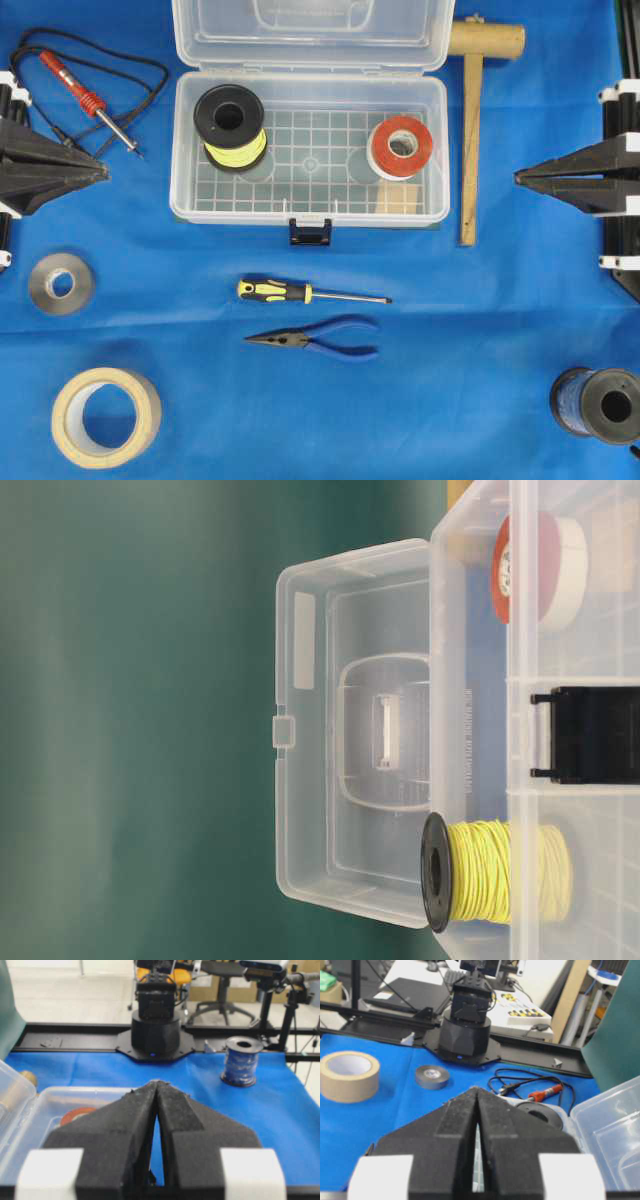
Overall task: Close the tool box with the left arm.
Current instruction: 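Move the left gripper up and over toward the open clear lid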
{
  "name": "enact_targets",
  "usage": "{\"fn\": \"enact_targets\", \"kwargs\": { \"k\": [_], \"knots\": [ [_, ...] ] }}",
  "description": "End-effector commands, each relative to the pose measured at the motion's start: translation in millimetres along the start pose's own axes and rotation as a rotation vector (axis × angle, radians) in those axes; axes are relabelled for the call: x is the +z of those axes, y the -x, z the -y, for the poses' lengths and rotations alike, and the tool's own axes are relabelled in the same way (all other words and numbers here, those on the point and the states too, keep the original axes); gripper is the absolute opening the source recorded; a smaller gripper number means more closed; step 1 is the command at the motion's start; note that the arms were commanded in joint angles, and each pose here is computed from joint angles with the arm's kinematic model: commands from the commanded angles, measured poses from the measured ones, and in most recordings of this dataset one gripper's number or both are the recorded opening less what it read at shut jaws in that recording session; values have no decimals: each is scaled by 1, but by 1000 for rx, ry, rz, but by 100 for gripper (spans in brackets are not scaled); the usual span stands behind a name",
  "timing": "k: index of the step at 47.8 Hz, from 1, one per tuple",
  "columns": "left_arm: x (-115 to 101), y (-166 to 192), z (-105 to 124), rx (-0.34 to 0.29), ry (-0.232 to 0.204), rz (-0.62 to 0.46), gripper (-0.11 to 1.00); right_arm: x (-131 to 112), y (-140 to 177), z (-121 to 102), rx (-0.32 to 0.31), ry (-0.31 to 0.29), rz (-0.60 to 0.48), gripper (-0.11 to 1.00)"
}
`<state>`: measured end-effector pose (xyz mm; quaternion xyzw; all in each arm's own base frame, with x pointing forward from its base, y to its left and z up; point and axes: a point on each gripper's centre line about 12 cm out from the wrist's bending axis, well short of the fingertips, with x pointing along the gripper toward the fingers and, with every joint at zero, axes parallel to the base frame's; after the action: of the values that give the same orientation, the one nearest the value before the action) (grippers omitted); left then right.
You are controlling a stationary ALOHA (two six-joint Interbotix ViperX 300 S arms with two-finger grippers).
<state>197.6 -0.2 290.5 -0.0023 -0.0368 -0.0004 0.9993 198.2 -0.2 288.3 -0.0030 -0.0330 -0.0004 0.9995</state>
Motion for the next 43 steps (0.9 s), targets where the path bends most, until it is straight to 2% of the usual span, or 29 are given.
{"fn": "enact_targets", "kwargs": {
  "k": [1,7,13,22,28,32,40,43],
  "knots": [
    [12,-5,-5,29,14,34,0,16,-4,1,-3,9,40,0],
    [12,-12,-14,71,-2,29,0,19,-5,2,-10,12,43,0],
    [19,-25,-32,152,-13,56,0,19,-5,6,-30,13,43,0],
    [23,-41,-80,334,-28,33,1,15,-6,7,-36,14,27,0],
    [23,-49,-112,433,-36,4,2,13,-7,8,-36,15,19,0],
    [20,-56,-134,497,-33,-19,17,12,-8,8,-37,18,15,0],
    [16,-73,-173,580,-27,-63,67,9,-9,8,-36,27,2,0],
    [14,-80,-187,603,-26,-77,82,8,-10,8,-37,28,-2,0]
  ]
}}
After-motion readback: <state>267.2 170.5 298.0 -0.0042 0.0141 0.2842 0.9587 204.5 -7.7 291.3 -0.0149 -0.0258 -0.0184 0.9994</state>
